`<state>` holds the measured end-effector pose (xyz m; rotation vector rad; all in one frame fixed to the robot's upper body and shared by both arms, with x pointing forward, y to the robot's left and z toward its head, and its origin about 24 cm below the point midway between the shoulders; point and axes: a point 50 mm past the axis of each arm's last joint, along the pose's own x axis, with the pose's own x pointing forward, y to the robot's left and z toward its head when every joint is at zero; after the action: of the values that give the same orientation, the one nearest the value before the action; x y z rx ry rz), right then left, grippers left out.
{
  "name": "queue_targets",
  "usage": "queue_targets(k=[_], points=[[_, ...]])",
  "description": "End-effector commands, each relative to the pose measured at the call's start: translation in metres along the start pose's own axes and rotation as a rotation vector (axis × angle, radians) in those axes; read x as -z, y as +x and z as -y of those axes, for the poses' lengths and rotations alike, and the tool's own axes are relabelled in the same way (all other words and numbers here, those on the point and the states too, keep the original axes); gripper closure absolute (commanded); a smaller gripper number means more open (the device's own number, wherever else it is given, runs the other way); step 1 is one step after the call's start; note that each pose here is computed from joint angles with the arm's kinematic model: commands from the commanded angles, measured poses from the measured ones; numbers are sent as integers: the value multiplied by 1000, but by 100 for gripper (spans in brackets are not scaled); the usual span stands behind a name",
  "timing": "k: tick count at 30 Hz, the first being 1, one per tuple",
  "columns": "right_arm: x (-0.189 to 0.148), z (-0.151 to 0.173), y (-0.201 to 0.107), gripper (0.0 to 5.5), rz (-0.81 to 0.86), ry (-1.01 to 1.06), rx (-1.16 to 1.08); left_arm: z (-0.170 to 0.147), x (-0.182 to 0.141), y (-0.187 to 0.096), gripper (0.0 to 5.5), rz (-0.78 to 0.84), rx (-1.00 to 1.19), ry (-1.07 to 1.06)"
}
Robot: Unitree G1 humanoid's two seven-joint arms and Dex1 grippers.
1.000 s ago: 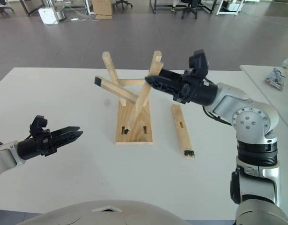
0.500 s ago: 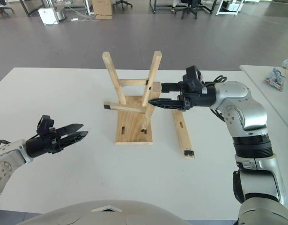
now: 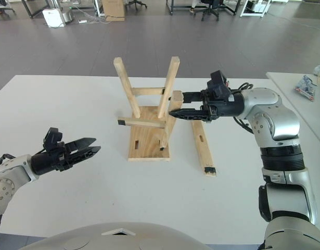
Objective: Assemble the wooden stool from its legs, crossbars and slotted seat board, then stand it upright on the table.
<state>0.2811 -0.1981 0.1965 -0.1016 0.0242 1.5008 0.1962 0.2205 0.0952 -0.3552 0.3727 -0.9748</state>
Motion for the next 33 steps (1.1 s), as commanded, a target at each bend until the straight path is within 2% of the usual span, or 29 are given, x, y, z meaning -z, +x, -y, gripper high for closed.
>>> queue_targets(k=[1,10,18,24,33], points=[[0,5,0,347,-26,-12,9,2,-5,1,219,-4,16,11],[18,20,4,347,-108,36,-58,5,-4,5,219,-7,36,-6],[43,9,1,347,-169,59,-95,8,0,4,219,2,29,-14],[76,-13,9,347,-146,161,-87,8,0,4,219,-6,34,-17],[99,-8,13,347,-258,420,-162,10,4,8,219,-9,39,-30]])
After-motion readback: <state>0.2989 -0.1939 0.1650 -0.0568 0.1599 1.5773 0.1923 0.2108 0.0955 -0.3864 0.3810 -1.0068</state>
